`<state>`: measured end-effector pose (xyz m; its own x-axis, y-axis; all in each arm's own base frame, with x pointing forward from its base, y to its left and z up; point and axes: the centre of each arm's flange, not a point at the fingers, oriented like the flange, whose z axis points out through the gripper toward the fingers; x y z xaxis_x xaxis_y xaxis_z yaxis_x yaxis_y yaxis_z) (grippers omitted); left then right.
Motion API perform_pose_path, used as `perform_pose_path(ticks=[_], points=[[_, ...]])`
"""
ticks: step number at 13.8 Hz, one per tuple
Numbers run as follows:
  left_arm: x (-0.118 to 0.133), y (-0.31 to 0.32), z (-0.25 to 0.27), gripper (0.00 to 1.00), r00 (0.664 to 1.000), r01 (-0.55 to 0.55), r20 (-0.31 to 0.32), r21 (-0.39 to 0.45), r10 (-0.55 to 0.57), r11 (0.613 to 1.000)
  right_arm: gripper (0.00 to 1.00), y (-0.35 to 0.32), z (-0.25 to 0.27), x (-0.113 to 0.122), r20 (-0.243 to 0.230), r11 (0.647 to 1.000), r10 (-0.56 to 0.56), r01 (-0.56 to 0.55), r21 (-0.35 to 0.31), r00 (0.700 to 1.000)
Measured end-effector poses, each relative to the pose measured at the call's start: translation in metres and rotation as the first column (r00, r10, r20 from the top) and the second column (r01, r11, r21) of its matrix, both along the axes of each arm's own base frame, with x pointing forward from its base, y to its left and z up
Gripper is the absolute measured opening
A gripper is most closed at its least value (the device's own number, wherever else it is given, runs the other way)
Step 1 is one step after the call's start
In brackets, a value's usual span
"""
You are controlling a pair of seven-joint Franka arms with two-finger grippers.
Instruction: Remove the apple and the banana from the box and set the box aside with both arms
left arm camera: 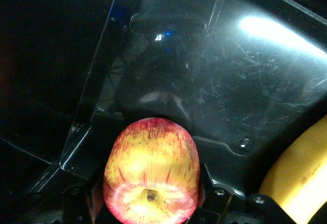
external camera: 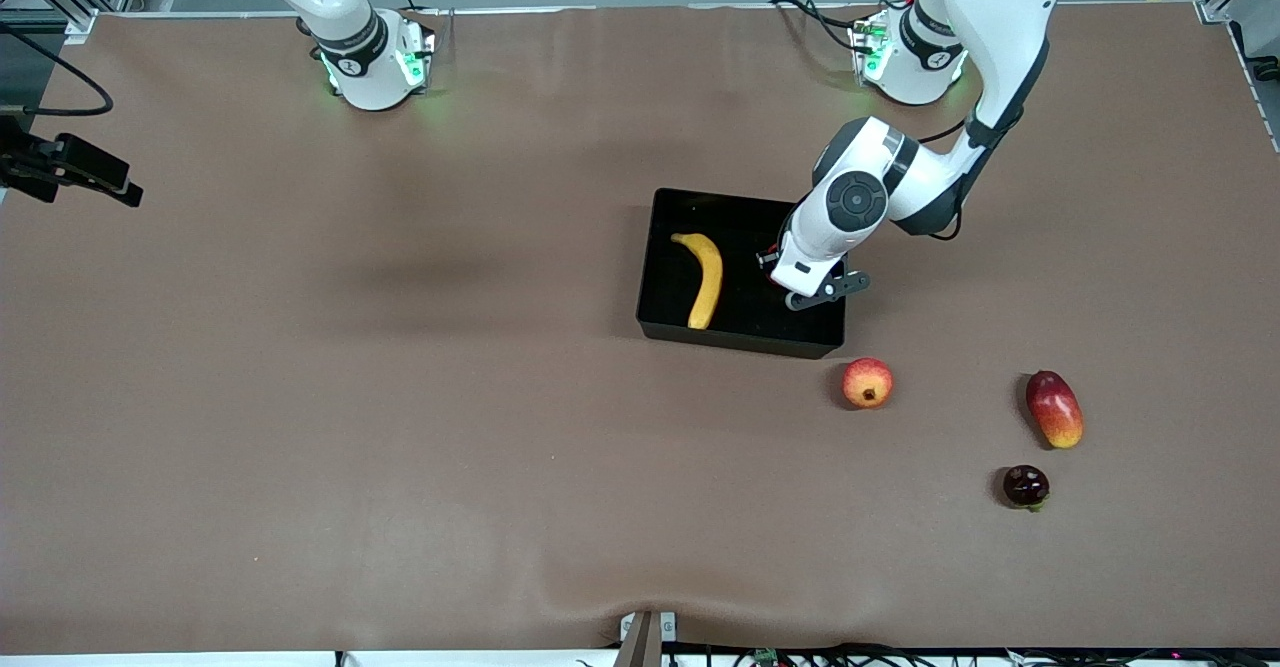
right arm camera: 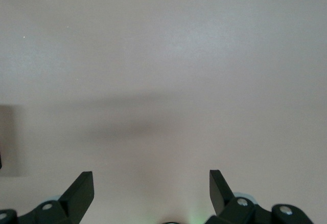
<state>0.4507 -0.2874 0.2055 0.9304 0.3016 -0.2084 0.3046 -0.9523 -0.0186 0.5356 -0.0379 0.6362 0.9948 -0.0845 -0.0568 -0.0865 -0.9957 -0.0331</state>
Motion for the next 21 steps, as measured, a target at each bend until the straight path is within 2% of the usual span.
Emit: perform_pose_path(ticks=[5,7,9,11,13,16,17,18,21], points=[[0.014,-0.005,0.018,0.72,0.999,-0.003,0.037,-0.014,0.003,1.000,1.00,-0.006,-0.005,0.004,0.012,1.000,-0.011,0.011,-0.001,1.000],[0.024,-0.007,0.044,0.72,0.999,0.000,0.046,-0.002,0.000,1.000,1.00,-0.006,-0.016,0.012,0.012,1.000,-0.013,0.013,0.007,1.000],[0.036,-0.008,0.083,0.72,0.999,0.002,0.048,0.020,-0.003,1.000,1.00,-0.002,-0.034,0.029,0.039,0.999,-0.017,0.016,0.038,0.999],[0.050,-0.006,0.127,0.72,0.999,-0.004,0.047,0.041,0.002,0.999,1.00,0.005,-0.062,0.054,0.072,0.994,-0.035,0.027,0.107,0.997],[0.066,0.000,0.167,0.72,0.999,-0.019,0.045,0.055,0.017,0.998,1.00,0.013,-0.101,0.083,0.092,0.977,-0.078,0.058,0.204,0.993],[0.096,0.030,0.205,0.72,0.998,-0.024,0.067,0.041,0.021,0.999,1.00,0.024,-0.168,0.120,0.071,0.909,-0.190,0.148,0.390,0.979],[0.106,0.045,0.211,0.72,0.997,-0.013,0.074,0.032,0.010,0.999,1.00,0.028,-0.187,0.129,0.061,0.885,-0.222,0.174,0.432,0.973],[0.115,0.062,0.215,0.72,0.997,-0.004,0.080,0.024,0.002,1.000,1.00,0.035,-0.204,0.137,0.060,0.871,-0.243,0.191,0.453,0.968],[0.133,0.108,0.212,0.72,0.997,0.022,0.077,0.010,-0.023,1.000,1.00,0.068,-0.238,0.154,0.097,0.867,-0.263,0.191,0.461,0.960]])
